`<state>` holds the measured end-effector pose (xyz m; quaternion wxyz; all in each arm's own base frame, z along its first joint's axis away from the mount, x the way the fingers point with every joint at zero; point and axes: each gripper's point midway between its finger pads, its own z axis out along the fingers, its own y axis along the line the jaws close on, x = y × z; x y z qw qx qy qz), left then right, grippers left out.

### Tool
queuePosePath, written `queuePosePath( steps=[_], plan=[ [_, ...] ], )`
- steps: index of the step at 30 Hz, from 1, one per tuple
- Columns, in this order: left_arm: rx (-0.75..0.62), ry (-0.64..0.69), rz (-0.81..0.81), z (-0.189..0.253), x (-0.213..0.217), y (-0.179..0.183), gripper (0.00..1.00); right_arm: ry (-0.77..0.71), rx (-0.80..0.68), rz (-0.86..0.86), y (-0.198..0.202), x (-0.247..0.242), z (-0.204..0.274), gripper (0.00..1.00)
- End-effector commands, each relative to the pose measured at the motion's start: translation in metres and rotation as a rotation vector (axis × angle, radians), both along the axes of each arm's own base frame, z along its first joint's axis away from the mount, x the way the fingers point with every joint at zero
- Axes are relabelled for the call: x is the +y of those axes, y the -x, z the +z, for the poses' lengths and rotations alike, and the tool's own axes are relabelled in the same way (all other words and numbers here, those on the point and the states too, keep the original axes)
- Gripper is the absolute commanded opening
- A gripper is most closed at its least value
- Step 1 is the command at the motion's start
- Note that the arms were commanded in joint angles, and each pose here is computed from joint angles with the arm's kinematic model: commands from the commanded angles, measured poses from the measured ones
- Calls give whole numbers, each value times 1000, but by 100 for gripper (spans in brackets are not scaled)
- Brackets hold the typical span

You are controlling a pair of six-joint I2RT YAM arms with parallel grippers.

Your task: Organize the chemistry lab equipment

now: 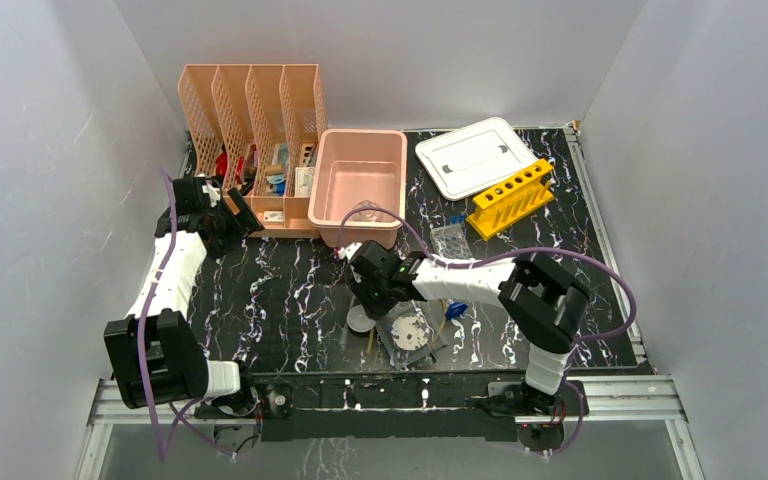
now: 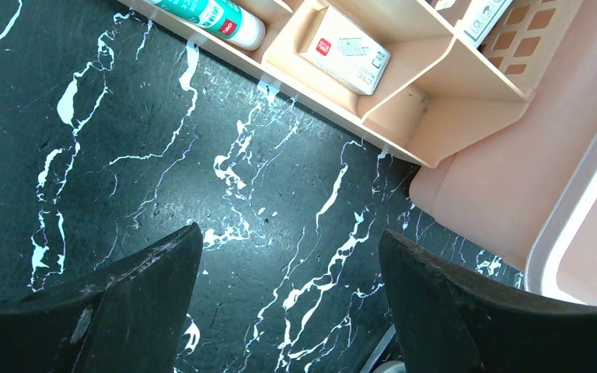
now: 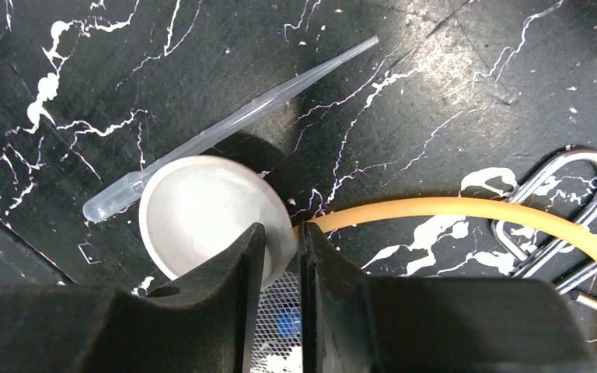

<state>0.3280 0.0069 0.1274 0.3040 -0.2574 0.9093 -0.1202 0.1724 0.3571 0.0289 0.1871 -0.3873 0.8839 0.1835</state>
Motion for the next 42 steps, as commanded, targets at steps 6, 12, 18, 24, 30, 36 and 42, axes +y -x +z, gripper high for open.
queuePosePath(
  steps=[6, 12, 18, 24, 30, 36, 42],
  plan=[
    [-24, -9, -6, 7, 1, 5, 83, -79, -43, -11, -10, 17, 31, 13],
    [-27, -7, -7, 8, 0, 4, 83, -144, -98, 4, -17, 24, 80, 13],
    [-27, -7, -7, 8, 0, 4, 83, -254, -106, 31, -26, 35, 131, 13],
    [-33, 2, -12, 9, -1, 3, 84, -392, -157, -6, -79, 38, 195, 13],
    [-25, 11, -20, 6, -3, 3, 84, -412, -293, -83, -171, 38, 229, 13],
    [-22, 14, -20, 4, -3, 2, 84, -440, -330, -162, -257, 42, 234, 13],
    [-2, 24, -23, -2, -4, 1, 84, -458, -342, -228, -316, 51, 202, 12]
  ],
)
